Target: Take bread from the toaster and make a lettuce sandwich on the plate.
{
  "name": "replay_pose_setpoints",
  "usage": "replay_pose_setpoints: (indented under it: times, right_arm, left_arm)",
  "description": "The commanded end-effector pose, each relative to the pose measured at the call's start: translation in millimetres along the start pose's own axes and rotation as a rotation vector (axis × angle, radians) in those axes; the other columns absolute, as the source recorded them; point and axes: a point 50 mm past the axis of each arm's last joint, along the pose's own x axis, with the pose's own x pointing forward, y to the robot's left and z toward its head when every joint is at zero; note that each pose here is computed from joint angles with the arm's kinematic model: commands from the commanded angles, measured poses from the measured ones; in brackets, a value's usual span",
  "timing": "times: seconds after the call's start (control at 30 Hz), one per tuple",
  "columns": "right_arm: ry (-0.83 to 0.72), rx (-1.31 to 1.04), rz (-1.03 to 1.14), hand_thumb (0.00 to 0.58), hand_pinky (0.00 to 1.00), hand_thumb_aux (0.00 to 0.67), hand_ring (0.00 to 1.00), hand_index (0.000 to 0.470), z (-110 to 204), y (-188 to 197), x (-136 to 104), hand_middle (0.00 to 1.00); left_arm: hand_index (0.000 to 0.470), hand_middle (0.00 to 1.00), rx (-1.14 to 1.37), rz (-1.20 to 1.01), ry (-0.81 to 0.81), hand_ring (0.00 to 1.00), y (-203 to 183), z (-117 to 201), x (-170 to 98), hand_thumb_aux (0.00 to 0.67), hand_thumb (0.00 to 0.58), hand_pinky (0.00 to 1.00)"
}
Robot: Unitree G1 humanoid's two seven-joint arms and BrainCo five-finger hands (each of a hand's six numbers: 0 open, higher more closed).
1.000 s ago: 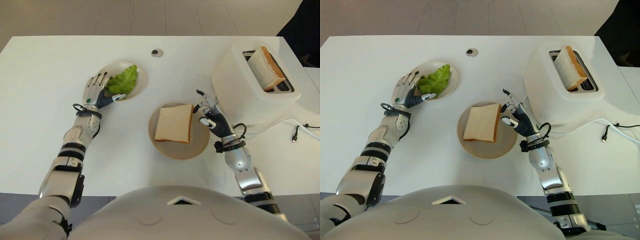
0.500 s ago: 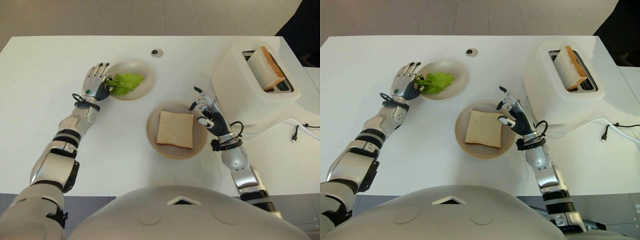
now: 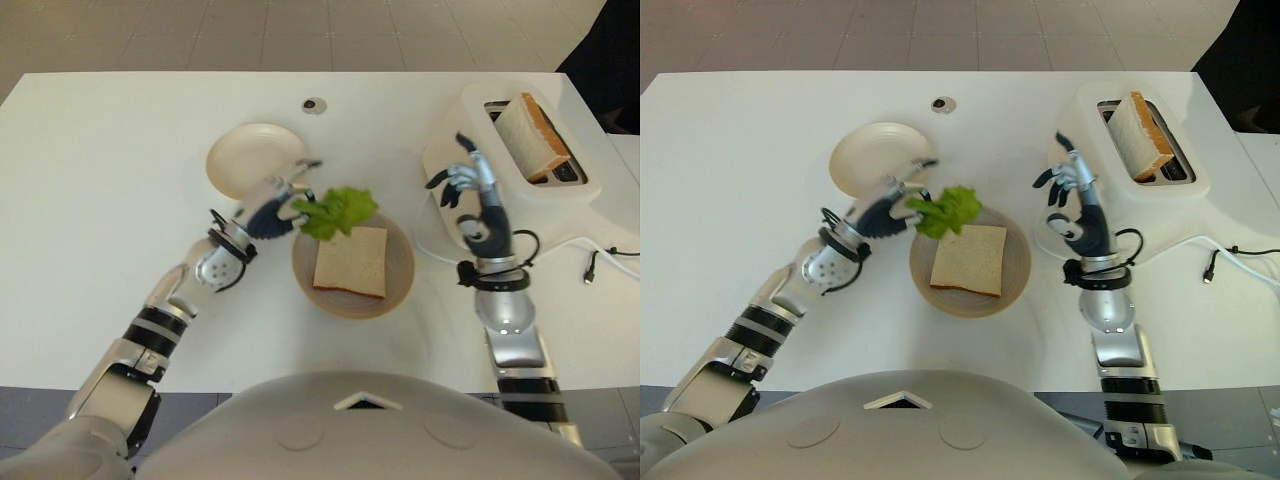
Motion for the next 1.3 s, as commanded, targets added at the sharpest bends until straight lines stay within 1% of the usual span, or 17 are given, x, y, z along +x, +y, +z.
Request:
replay_pose_setpoints:
  times: [0.03, 0.1, 0.2, 0.23, 0.27, 0.3, 0.47, 0.6, 0.77, 0.8, 0.83, 0.87, 0.9, 0.93, 1.13, 1.23, 1.3]
  right_arm:
    - [-0.108, -0.086, -0.193, 0.0, 0.3, 0.0, 0.3, 0.0, 21, -56, 15, 0.3]
    - [-0.131, -0.127, -0.24, 0.0, 0.0, 0.0, 0.0, 0.0, 28, -72, 17, 0.0]
    - [-0.125, -0.18, -0.278, 0.0, 0.0, 0.0, 0.0, 0.0, 30, -87, 15, 0.0]
    - [-0.116, -0.207, -0.284, 0.0, 0.0, 0.0, 0.0, 0.0, 30, -91, 14, 0.0]
    - [-0.096, -0.246, -0.291, 0.0, 0.0, 0.0, 0.0, 0.0, 27, -96, 14, 0.0]
    - [-0.06, -0.286, -0.294, 0.0, 0.0, 0.0, 0.0, 0.0, 23, -100, 14, 0.0]
    - [0.303, -0.566, -0.159, 0.0, 0.0, 0.0, 0.0, 0.0, -29, -103, 2, 0.0]
    - [0.402, -0.638, -0.029, 0.0, 0.0, 0.0, 0.0, 0.0, -52, -85, 1, 0.0]
    - [0.444, -0.659, 0.074, 0.0, 0.0, 0.0, 0.0, 0.0, -66, -73, 7, 0.0]
    - [0.442, -0.657, 0.079, 0.265, 0.0, 0.176, 0.0, 0.123, -66, -72, 9, 0.0]
    - [0.434, -0.655, 0.08, 0.519, 0.0, 0.452, 0.0, 0.317, -64, -72, 9, 0.0]
    - [0.414, -0.657, 0.075, 0.58, 0.0, 0.67, 0.0, 0.47, -61, -72, 11, 0.0]
    - [0.394, -0.655, 0.068, 0.58, 0.31, 0.67, 0.31, 0.47, -58, -73, 12, 0.31]
    - [0.37, -0.654, 0.054, 0.58, 1.0, 0.67, 1.0, 0.47, -55, -74, 12, 1.0]
    - [0.186, -0.622, -0.156, 0.58, 1.0, 0.67, 1.0, 0.47, -22, -87, 28, 1.0]
    - [-0.132, -0.46, -0.412, 0.58, 1.0, 0.67, 1.0, 0.47, 27, -95, 40, 1.0]
    - [-0.284, -0.224, -0.392, 0.58, 1.0, 0.67, 1.0, 0.47, 50, -84, 42, 1.0]
  left_arm:
    - [0.47, 0.0, 0.015, -0.149, 0.014, 0.0, -18, -3, -2, 0.67, 0.58, 0.0]
    - [0.47, 0.0, 0.03, -0.174, 0.035, 0.0, -22, -7, -1, 0.67, 0.58, 0.0]
    - [0.47, 0.0, 0.067, -0.181, 0.054, 0.0, -22, -11, -1, 0.67, 0.58, 0.0]
    - [0.426, 0.0, 0.073, -0.177, 0.053, 0.0, -20, -11, 0, 0.607, 0.575, 0.0]
    - [0.289, 0.0, 0.077, -0.174, 0.052, 0.0, -19, -11, 0, 0.413, 0.494, 0.0]
    - [0.0, 0.0, 0.08, -0.171, 0.05, 0.0, -19, -10, 0, 0.0, 0.0, 0.0]
    - [0.0, 0.0, 0.097, -0.133, 0.024, 0.0, -15, -3, 3, 0.0, 0.0, 0.0]
    - [0.0, 0.0, 0.1, -0.113, 0.011, 0.0, -13, 2, 4, 0.0, 0.0, 0.0]
    - [0.0, 0.0, 0.088, -0.059, 0.0, 0.0, -8, 8, 3, 0.0, 0.0, 0.0]
    - [0.0, 0.0, 0.084, -0.044, -0.002, 0.0, -7, 9, 3, 0.0, 0.0, 0.0]
    - [0.0, 0.0, 0.079, -0.032, -0.005, 0.0, -6, 10, 3, 0.0, 0.0, 0.0]
    - [0.0, 0.0, 0.076, -0.024, -0.007, 0.0, -5, 11, 3, 0.0, 0.0, 0.0]
    - [0.0, 0.0, 0.073, -0.019, -0.008, 0.0, -5, 11, 3, 0.0, 0.0, 0.0]
    - [0.0, 0.0, 0.069, -0.015, -0.008, 0.0, -5, 12, 3, 0.0, 0.0, 0.0]
    - [0.0, 0.0, 0.028, 0.016, 0.008, 0.0, -6, 10, 0, 0.0, 0.0, 0.0]
    - [0.0, 0.0, 0.012, 0.097, 0.028, 0.0, 3, 7, -3, 0.0, 0.0, 0.0]
    - [0.0, 0.0, 0.006, 0.226, 0.03, 0.0, 17, 6, -6, 0.0, 0.0, 0.0]
